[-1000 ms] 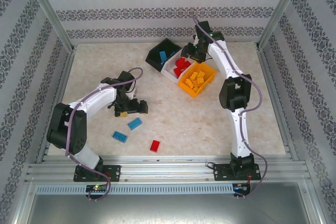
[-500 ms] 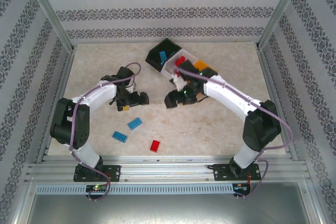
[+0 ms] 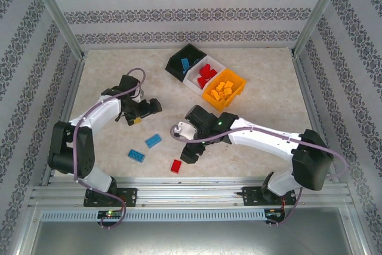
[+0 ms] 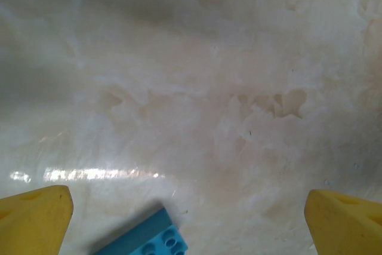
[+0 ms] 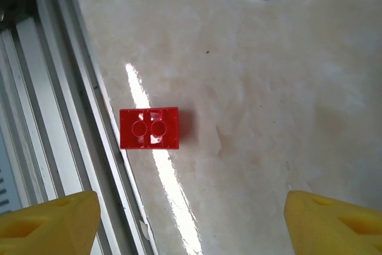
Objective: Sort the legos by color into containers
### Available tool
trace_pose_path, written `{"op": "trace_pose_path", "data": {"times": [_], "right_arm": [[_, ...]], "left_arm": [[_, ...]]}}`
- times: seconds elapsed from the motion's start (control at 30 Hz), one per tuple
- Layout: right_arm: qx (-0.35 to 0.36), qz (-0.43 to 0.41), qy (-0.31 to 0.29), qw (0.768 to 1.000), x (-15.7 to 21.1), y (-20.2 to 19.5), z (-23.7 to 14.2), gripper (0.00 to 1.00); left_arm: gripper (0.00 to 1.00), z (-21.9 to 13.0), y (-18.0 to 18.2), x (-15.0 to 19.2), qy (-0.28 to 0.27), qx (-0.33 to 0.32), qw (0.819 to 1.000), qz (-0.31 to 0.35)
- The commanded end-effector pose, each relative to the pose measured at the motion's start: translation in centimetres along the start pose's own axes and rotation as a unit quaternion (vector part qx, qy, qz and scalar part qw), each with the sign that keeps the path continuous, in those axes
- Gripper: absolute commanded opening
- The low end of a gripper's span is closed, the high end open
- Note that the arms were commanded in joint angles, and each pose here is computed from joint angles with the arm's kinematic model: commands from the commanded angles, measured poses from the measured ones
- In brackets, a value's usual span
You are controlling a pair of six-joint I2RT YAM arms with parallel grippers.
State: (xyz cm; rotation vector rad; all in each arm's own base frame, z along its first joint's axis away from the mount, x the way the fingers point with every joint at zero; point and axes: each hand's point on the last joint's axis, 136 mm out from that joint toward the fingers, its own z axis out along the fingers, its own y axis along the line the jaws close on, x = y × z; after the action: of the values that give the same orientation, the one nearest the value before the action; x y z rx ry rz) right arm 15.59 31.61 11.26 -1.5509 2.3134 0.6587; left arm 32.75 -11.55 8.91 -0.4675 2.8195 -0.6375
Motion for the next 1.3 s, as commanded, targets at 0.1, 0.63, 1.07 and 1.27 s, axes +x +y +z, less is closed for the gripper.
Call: {"op": "trace_pose_path", "data": {"times": [0.1, 0.63, 1.07, 1.27], "right_arm": [[-0.02, -0.1, 0.04, 0.994, 0.8, 2.4, 3.0, 0.82], [0.119, -0.08, 0.128, 0.981, 1.4, 0.8, 9.8, 0.79], [0.127, 0.024, 0.144, 0.981, 1.6, -3.4, 9.7, 0.35], [0.126, 0.073, 0.118, 0.982, 0.7, -6.1, 7.9, 0.32]], "left_arm": [[1.0, -0.5, 1.3, 1.7, 0.005, -0.011, 1.0, -0.016], [1.0, -1.8, 2.0, 2.9, 0.019, -0.033, 0.999, -0.005], [1.0, -2.9, 2.1, 1.9, 0.01, -0.045, 0.999, 0.007], [1.0, -2.7, 2.1, 0.7, 0.004, -0.038, 0.999, 0.001]]}}
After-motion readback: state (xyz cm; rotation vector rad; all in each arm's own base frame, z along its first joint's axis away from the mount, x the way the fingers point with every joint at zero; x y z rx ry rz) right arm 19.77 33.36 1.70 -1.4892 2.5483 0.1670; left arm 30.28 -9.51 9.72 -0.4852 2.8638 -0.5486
